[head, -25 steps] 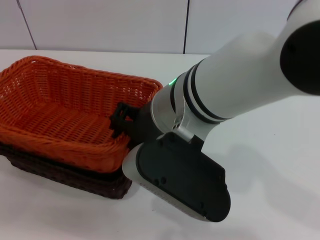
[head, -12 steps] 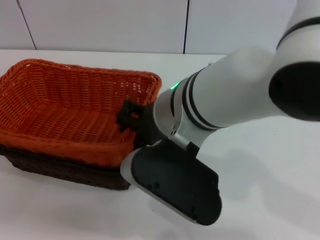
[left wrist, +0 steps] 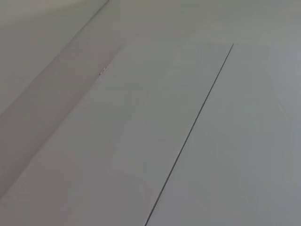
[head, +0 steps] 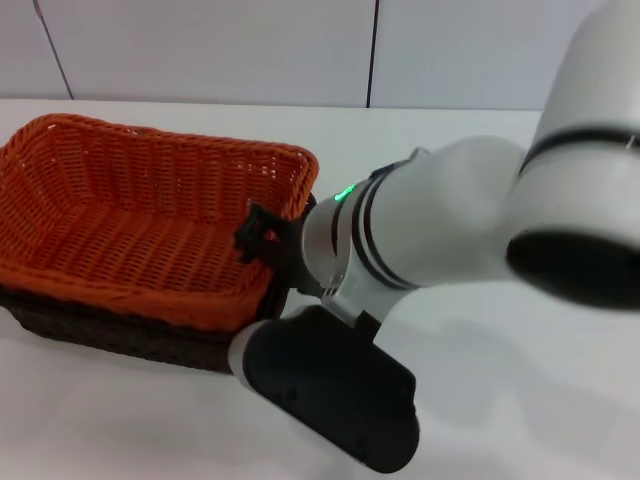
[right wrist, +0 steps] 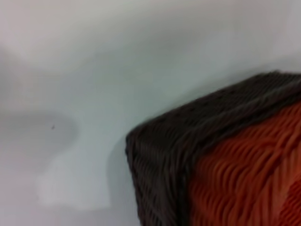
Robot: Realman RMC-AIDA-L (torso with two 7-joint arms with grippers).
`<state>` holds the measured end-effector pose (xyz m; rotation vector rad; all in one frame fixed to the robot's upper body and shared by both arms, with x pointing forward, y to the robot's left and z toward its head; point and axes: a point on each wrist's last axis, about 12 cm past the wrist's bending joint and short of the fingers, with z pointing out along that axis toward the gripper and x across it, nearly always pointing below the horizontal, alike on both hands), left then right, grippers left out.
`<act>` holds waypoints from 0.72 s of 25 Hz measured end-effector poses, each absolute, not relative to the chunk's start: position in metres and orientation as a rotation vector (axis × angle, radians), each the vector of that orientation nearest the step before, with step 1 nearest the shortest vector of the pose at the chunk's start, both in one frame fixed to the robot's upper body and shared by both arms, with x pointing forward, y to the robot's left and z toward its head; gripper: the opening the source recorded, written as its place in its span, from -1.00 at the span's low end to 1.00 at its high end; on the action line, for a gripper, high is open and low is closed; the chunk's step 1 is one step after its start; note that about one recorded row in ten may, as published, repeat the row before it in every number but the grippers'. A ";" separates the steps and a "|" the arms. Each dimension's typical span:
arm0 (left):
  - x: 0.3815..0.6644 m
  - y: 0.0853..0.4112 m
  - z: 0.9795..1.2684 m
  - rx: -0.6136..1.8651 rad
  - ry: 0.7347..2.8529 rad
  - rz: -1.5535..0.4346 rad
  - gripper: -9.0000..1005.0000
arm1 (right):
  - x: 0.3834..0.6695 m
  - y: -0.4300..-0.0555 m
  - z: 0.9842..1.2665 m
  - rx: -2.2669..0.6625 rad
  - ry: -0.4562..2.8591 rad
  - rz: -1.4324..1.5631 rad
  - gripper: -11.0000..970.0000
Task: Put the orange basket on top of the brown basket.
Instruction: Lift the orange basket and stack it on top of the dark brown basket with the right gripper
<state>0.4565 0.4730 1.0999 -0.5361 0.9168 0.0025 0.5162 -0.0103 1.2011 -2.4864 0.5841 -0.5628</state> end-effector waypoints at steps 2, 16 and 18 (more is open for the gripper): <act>0.456 0.473 1.100 -0.536 0.917 0.003 0.18 | 0.516 -0.010 1.195 -2.472 0.589 -0.600 -0.28; 0.452 0.475 1.099 -0.540 0.921 0.012 0.18 | 0.491 -0.012 1.206 -2.380 0.619 -0.565 -0.29; 0.452 0.475 1.099 -0.538 0.919 0.013 0.18 | 0.491 -0.012 1.207 -2.382 0.638 -0.562 -0.29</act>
